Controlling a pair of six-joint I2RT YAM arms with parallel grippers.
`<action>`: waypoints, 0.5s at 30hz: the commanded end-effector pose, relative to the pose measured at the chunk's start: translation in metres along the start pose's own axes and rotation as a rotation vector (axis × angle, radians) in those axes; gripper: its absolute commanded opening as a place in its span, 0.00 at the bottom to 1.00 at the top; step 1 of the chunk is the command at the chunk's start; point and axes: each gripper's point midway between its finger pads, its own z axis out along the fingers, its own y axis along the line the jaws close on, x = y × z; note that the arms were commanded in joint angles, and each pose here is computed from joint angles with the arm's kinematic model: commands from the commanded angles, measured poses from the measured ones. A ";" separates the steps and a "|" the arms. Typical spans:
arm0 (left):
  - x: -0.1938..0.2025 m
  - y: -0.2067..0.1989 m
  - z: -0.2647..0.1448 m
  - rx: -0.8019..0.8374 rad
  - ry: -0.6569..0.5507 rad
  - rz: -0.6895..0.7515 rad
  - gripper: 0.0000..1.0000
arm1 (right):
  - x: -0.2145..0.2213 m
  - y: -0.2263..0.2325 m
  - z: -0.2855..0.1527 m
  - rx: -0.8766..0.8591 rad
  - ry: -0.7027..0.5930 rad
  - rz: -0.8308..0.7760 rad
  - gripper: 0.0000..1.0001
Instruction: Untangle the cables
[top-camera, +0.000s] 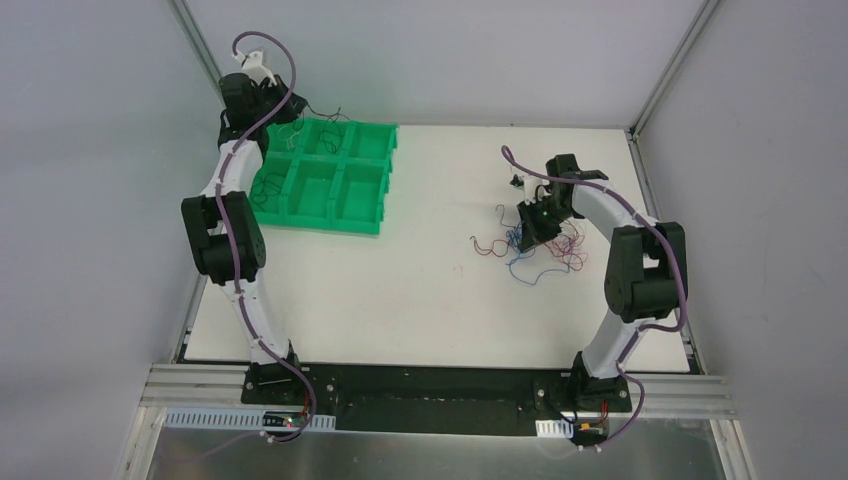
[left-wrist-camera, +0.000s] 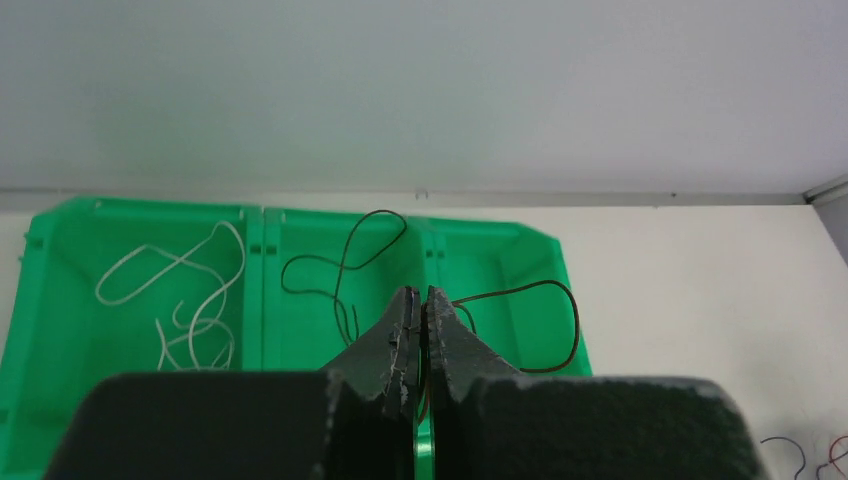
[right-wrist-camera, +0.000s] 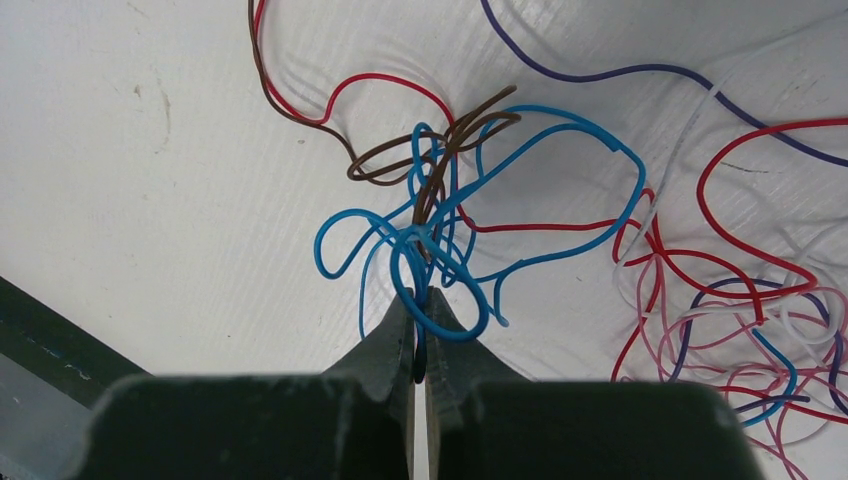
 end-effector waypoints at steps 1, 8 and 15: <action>-0.008 0.007 -0.015 -0.091 0.015 0.084 0.00 | -0.008 0.001 -0.002 0.003 -0.013 -0.007 0.00; 0.037 0.047 -0.001 -0.255 0.163 0.147 0.00 | -0.005 0.003 -0.005 0.004 -0.012 -0.004 0.00; 0.058 0.021 0.010 -0.244 0.252 0.316 0.00 | 0.002 0.006 -0.004 0.001 -0.009 -0.004 0.00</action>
